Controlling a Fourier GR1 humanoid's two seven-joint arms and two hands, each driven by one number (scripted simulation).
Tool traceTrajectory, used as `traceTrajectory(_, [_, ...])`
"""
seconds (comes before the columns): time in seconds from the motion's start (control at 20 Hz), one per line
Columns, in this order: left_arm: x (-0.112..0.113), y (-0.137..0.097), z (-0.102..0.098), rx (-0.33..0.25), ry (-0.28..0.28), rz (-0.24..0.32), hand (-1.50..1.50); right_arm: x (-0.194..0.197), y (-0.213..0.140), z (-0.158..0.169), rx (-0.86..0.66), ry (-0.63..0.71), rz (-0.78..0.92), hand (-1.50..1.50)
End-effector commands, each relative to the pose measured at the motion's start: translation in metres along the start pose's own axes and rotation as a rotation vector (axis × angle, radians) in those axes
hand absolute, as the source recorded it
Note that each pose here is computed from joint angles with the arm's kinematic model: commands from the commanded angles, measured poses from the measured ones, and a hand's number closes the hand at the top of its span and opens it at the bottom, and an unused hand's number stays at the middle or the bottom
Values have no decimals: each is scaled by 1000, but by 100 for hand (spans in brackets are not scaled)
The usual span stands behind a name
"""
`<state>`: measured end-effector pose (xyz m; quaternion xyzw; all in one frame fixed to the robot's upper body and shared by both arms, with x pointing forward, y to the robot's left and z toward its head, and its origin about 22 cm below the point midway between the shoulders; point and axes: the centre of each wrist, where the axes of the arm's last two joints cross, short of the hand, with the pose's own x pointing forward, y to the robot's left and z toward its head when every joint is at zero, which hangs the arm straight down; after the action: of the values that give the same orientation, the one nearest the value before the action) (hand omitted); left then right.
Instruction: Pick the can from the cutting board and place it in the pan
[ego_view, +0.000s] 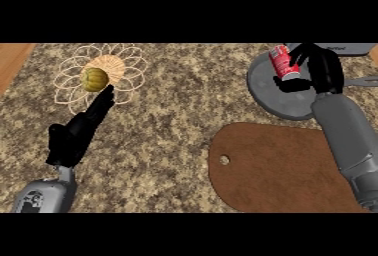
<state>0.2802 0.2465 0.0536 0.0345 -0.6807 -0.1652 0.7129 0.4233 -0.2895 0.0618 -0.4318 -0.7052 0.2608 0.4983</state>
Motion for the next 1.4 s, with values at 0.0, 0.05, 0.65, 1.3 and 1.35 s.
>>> traceTrajectory(0.0, [13, -7, -3, -17, -24, -19, 0, -21, 10, 11, 101, 294, 58, 150])
traceTrajectory(0.05, [12, -7, -6, -31, -21, 4, 0, -25, 0, 2, 175, 303, 96, -150])
traceTrajectory(0.65, [10, -10, -4, -33, -47, 2, 0, -30, -13, -9, 108, 228, -332, -150])
traceTrajectory(1.3, [-5, 0, -3, -17, -11, 4, 0, -100, -62, 21, 75, 173, -765, -150])
traceTrajectory(1.35, [8, -11, -1, -28, -32, 3, 0, -113, -63, 34, 67, 189, -747, -150])
